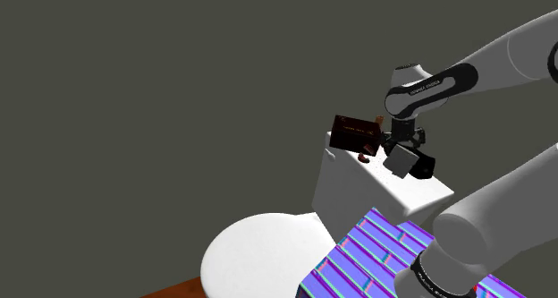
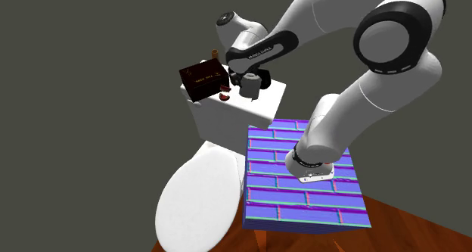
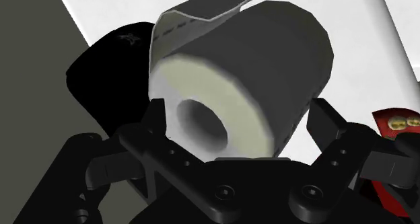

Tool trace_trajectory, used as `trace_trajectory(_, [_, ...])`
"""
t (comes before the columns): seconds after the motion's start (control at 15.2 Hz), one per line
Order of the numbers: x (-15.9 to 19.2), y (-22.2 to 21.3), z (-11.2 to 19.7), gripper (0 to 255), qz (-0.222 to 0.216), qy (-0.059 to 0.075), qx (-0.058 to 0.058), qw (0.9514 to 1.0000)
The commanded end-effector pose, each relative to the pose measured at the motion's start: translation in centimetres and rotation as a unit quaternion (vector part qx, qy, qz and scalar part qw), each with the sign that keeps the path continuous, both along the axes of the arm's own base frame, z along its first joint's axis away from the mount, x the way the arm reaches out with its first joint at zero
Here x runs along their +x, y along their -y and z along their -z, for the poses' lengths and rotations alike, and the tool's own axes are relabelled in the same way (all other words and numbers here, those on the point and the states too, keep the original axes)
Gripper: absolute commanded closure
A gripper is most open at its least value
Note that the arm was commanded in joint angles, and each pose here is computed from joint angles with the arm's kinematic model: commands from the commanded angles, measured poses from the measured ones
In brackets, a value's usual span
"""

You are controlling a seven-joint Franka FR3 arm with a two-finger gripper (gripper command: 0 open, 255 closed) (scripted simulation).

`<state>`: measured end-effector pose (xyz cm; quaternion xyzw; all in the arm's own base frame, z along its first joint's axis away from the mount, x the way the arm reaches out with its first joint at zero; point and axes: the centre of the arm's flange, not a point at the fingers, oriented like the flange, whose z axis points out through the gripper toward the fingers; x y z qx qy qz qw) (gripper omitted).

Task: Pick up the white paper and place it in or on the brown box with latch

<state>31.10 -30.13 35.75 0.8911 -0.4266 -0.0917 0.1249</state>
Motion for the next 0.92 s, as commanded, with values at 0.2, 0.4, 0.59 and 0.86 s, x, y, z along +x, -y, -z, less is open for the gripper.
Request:
trace_trajectory(0.2, [0.1,-2.4,-1.2,255,0.077,0.045,0.086,0.9923])
trace_trajectory(0.4, [0.1,-2.4,-2.7,255,0.077,0.045,0.086,0.9923])
trace_trajectory(0.59, [0.1,-2.4,-4.3,255,0.077,0.045,0.086,0.9923])
trace_trajectory(0.86, [0.0,-2.4,-5.3,255,0.077,0.045,0.086,0.9923])
